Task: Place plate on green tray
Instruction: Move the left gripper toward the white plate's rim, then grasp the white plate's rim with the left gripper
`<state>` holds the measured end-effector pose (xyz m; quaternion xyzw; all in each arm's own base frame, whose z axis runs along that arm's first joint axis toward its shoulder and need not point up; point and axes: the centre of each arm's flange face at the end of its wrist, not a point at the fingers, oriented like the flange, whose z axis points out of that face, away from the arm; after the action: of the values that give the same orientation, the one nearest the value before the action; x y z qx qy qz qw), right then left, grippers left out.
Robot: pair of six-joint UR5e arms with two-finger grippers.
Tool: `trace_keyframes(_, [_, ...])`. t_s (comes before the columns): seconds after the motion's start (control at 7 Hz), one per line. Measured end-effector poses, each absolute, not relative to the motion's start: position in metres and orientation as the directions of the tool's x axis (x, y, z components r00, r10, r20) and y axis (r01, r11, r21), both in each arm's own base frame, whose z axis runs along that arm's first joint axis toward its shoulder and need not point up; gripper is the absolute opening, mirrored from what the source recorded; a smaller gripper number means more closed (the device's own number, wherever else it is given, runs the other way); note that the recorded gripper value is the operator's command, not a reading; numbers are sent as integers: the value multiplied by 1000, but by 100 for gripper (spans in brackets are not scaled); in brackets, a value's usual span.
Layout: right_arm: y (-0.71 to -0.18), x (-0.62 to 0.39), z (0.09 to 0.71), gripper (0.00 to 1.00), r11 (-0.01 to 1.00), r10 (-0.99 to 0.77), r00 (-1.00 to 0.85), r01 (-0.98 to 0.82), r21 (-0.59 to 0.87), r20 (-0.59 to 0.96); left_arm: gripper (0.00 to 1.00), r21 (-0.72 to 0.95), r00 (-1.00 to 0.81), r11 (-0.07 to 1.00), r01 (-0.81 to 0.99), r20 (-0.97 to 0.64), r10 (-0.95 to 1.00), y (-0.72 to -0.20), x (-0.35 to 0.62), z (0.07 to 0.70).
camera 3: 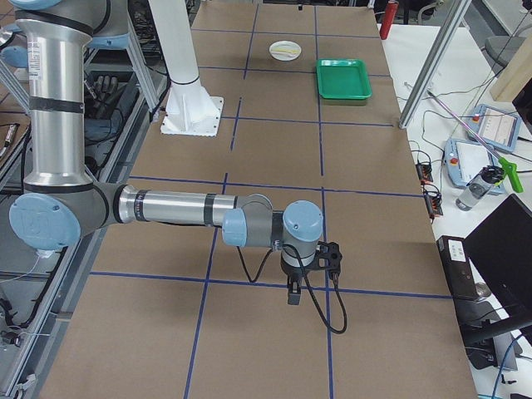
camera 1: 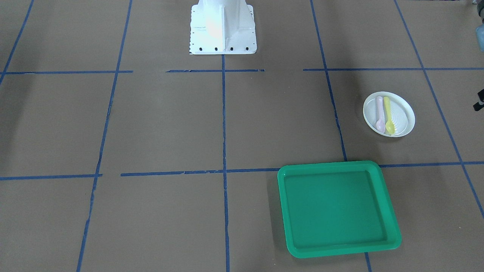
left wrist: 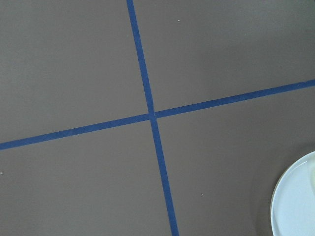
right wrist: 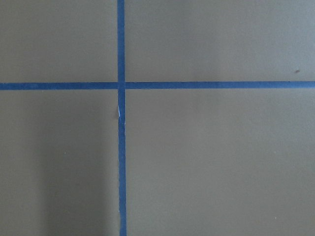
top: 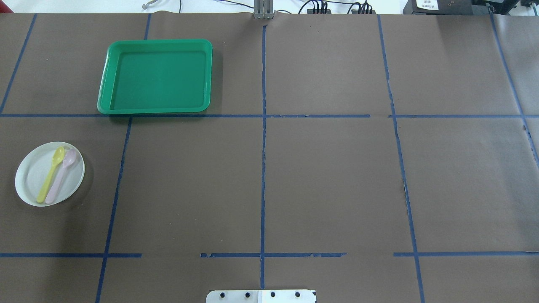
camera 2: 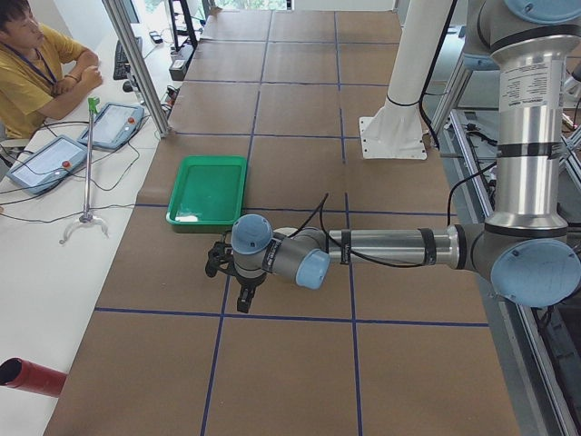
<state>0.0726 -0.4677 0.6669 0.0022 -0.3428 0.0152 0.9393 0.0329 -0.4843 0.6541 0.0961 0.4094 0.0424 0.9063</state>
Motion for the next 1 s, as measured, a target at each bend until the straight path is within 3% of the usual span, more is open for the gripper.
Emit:
trace_keyframes(0.57, [-468, 73, 667, 100, 1000, 27, 764, -30, -7, 644, 100, 130, 643, 988, 84, -765, 46, -465, 147, 669])
trace_keyframes(0.86, [-468, 73, 667, 100, 1000, 27, 765, -30, -7, 644, 89, 111, 646, 991, 77, -763, 35, -458, 175, 668])
trace_keyframes(1.0, [-468, 73, 667, 100, 1000, 27, 765, -30, -6, 644, 89, 110, 645, 991, 69, -763, 40, -455, 182, 668])
